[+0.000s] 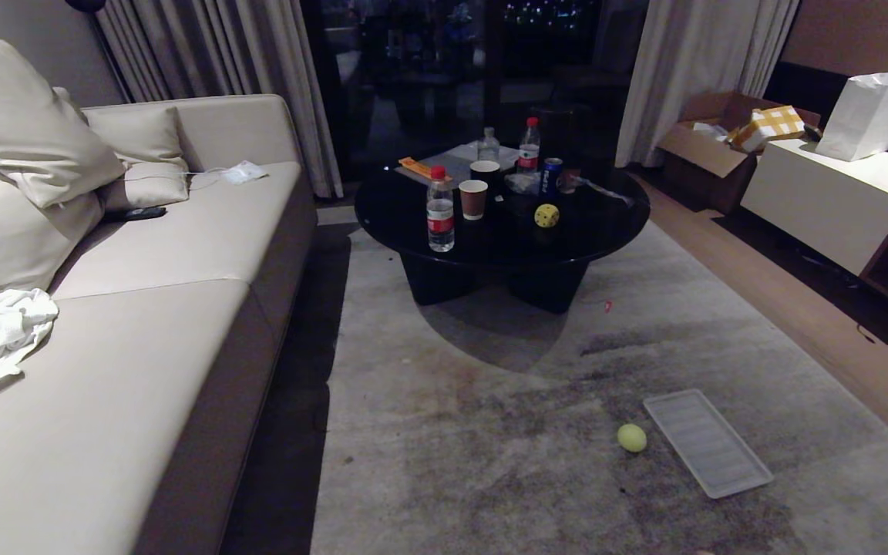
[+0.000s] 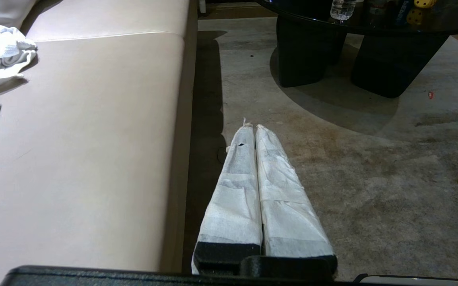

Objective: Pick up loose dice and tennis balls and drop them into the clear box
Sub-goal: Find toys out of the box

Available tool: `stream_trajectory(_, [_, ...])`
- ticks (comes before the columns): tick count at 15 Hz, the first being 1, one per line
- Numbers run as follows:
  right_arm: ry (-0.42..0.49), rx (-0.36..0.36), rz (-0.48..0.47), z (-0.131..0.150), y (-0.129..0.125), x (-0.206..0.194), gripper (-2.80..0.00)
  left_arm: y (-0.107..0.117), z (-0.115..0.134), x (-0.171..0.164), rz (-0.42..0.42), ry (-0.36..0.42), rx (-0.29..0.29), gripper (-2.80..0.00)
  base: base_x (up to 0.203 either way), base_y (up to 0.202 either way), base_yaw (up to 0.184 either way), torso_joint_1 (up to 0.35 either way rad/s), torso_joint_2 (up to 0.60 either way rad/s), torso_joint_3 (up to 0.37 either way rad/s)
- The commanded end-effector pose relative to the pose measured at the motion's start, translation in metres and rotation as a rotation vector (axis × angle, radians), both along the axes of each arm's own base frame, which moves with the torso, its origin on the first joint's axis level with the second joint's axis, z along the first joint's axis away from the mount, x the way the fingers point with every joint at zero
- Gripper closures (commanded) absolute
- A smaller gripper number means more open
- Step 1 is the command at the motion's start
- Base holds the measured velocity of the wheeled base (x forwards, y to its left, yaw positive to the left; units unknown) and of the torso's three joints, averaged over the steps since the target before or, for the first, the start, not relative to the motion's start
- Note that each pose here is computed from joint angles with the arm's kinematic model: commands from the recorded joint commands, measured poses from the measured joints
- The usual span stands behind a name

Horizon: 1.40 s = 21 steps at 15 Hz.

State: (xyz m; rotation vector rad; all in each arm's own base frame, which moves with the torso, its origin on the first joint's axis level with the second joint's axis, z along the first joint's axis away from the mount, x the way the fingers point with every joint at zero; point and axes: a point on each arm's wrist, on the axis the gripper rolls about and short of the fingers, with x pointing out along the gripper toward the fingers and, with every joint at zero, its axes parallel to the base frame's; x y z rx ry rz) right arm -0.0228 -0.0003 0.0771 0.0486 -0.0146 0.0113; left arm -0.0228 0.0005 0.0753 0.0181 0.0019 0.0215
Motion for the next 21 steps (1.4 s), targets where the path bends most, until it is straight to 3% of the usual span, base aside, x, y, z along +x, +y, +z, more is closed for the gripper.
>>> stream_trajectory(1, [0.005,0.001,-0.001,-0.0011,0.0000,0.0004,0.00,0.0000,-0.0004,0.0002,0.001,0.003,0.000,0.00,0.000,0.000,0.000,0.000,0.00,0.000])
stream_trajectory(14, [0.006,0.001,0.000,-0.0012,0.0000,0.0004,0.00,0.0000,-0.0004,0.0002,0.001,0.003,-0.001,0.00,0.000,0.000,0.000,0.000,0.00,0.000])
stream_trajectory(21, [0.006,0.001,-0.001,-0.0012,0.0000,0.0004,0.00,0.0000,-0.0004,0.0002,0.001,0.003,-0.001,0.00,-0.001,0.008,-0.136,0.002,0.00,0.000])
